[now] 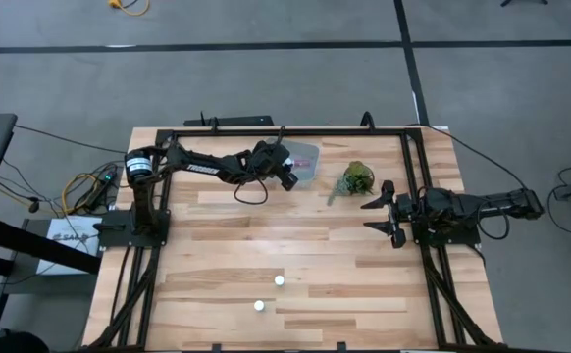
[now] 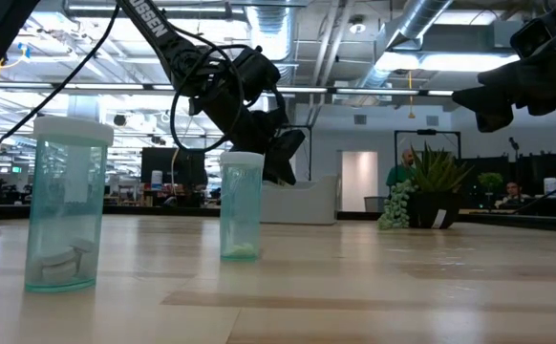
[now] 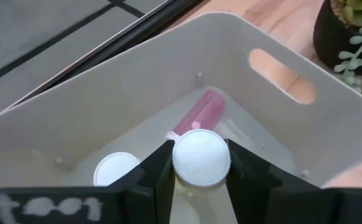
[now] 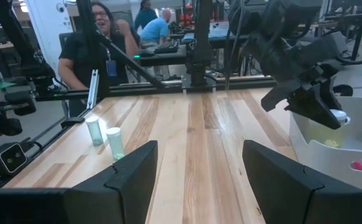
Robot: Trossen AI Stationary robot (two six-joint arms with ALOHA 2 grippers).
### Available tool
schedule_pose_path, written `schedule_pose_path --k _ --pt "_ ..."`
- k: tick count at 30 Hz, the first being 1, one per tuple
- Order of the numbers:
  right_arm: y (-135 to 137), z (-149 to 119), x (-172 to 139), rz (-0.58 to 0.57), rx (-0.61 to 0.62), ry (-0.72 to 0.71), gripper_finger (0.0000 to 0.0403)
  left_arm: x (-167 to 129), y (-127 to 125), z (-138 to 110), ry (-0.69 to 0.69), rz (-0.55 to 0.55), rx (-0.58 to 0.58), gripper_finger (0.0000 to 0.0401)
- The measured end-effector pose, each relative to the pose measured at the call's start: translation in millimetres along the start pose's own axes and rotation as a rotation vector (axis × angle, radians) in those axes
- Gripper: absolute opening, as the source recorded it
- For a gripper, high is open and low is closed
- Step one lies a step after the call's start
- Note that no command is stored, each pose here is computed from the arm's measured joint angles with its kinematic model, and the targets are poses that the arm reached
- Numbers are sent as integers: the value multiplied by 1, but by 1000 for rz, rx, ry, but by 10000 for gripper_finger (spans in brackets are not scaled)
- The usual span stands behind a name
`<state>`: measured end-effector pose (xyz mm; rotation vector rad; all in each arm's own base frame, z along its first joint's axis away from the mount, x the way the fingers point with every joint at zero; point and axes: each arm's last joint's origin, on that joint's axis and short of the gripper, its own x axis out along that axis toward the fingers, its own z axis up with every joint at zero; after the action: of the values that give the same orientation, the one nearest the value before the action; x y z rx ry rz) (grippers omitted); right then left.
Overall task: Pick and place pill bottles into a basket
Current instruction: Put the yellow pill bottle into the gray bin, then put the top blue pill bottle into the gray bin
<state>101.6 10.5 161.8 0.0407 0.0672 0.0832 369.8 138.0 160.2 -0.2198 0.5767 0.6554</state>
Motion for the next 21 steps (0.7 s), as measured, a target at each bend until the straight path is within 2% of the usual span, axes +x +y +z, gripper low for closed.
schedule_pose_path --k 9,18,21 --pt "0 0 0 0 0 0 230 0 0 0 5 -1 -5 136" --pt "0 0 0 0 0 0 230 0 0 0 3 -3 -6 139" --pt "0 0 0 0 0 0 230 -1 -2 2 -4 -52 -8 139"
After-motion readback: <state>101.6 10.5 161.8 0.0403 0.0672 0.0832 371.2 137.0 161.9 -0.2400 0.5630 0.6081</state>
